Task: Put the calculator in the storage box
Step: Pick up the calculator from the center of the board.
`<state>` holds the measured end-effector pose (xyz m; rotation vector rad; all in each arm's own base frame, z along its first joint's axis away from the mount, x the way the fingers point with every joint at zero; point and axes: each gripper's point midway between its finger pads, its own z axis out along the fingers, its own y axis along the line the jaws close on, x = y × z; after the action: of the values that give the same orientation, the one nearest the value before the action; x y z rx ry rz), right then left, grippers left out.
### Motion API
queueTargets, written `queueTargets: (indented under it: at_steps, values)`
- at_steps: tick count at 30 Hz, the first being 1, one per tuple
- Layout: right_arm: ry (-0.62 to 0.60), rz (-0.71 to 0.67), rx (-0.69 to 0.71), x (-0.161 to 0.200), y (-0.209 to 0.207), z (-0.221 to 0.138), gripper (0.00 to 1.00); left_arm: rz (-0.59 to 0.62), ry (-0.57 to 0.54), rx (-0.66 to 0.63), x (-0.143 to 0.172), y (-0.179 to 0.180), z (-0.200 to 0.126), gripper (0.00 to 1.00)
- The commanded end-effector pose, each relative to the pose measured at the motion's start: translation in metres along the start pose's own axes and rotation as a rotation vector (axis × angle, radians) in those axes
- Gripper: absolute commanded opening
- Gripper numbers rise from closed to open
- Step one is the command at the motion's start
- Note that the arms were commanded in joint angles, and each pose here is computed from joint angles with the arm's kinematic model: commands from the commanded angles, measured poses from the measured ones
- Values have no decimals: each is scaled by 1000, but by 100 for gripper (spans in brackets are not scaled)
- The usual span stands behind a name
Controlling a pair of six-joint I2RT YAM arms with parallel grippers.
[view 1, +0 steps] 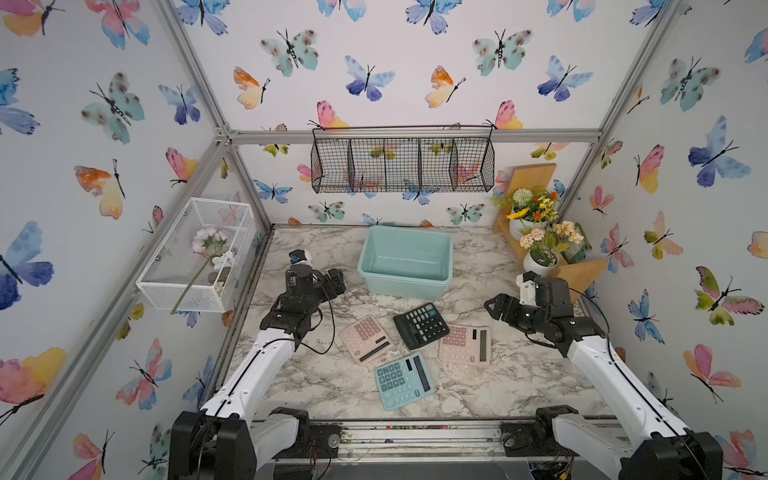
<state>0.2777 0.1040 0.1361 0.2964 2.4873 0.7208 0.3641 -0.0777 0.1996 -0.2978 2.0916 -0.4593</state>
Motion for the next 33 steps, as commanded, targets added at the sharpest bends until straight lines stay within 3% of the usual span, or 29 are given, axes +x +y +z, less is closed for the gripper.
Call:
queueTargets:
  at_steps: [1,8,14,24,31,33]
  values:
    - [169,84,-15,45,-10,15,81,-10,86,78,14,-17,1,90]
    - [234,105,-9,60,-25,42,68,-12,91,69,19,-14,-1,87]
    - [268,111,-25,67,-27,50,45,-10,104,65,21,-13,2,78]
    - [336,128,-33,86,-29,48,33,-14,119,72,25,-13,6,71]
    - [319,110,7,78,-31,42,5,-16,117,73,27,-12,6,69]
    - [285,83,32,65,-27,33,2,-13,119,69,28,-11,6,69]
